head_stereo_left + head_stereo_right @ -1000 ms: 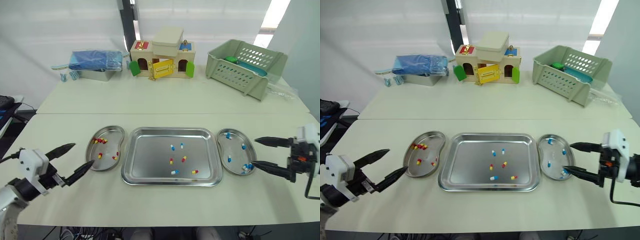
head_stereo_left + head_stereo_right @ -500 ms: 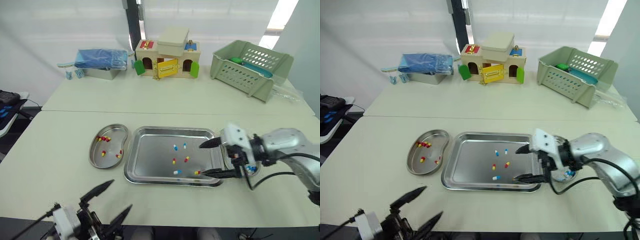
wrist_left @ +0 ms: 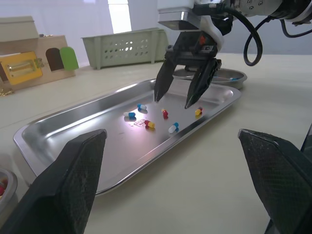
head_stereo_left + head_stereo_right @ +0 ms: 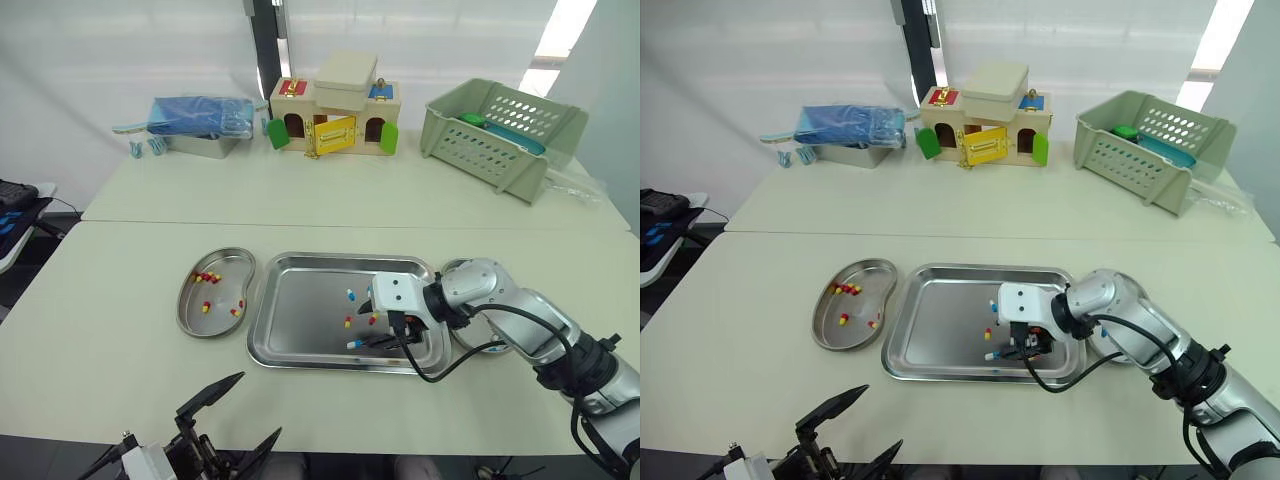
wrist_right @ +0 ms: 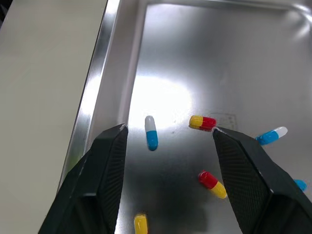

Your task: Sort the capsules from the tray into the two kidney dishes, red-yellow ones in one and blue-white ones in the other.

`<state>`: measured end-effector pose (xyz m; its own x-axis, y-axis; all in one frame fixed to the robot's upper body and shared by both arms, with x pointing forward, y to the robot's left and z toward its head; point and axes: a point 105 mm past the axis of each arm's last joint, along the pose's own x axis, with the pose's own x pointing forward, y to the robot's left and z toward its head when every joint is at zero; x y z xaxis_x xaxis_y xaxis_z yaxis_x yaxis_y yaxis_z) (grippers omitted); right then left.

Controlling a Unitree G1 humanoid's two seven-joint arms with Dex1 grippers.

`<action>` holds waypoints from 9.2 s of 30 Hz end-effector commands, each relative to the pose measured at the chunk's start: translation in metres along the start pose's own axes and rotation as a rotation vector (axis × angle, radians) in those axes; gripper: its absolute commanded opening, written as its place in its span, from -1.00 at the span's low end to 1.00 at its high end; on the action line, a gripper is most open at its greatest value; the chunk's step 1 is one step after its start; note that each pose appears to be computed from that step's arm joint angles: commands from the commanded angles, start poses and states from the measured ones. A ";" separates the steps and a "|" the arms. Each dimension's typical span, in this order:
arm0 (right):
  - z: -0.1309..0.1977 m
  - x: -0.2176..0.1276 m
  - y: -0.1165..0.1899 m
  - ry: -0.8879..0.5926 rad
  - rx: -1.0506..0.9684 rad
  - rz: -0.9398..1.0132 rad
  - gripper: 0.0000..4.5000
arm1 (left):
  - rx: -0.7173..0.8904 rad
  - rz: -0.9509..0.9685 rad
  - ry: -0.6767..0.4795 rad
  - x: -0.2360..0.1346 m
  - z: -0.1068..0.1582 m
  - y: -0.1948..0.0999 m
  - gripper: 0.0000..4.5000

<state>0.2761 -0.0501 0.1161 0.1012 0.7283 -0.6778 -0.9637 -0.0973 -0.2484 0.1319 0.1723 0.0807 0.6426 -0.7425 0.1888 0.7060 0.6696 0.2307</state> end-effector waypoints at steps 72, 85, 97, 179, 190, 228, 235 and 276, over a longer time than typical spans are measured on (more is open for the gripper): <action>-0.109 -0.172 0.019 -0.035 0.384 -0.557 0.94 | -0.052 -0.247 -0.006 0.034 0.001 0.004 1.00; -0.148 -0.222 0.045 -0.141 0.436 -0.700 0.98 | -0.004 0.155 0.467 -0.032 0.019 0.151 1.00; -0.171 -0.226 0.043 -0.150 0.436 -0.751 0.98 | 0.097 0.340 0.638 -0.089 0.037 0.230 1.00; -0.041 -0.094 0.125 -0.614 0.415 -0.612 1.00 | 0.205 -0.767 0.550 0.192 -0.044 0.066 0.74; -0.049 -0.093 0.127 -0.601 0.430 -0.613 1.00 | 0.214 -0.780 0.552 0.189 -0.047 0.060 -0.35; -0.035 -0.085 0.126 -0.648 0.388 -0.494 1.00 | 0.184 -0.472 0.514 0.165 0.006 0.110 -0.55; -0.034 -0.083 0.117 -0.673 0.338 -0.388 1.00 | 0.152 -0.130 0.601 0.114 0.031 0.157 -0.55; -0.080 -0.163 0.074 -0.540 0.430 -0.654 1.00 | 0.067 0.352 0.587 -0.008 0.037 0.228 0.99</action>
<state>0.2044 -0.2158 0.1426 0.5839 0.8086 -0.0725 -0.8109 0.5767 -0.0991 0.2825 0.3185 0.1504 0.8745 -0.3561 -0.3293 0.4480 0.8531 0.2675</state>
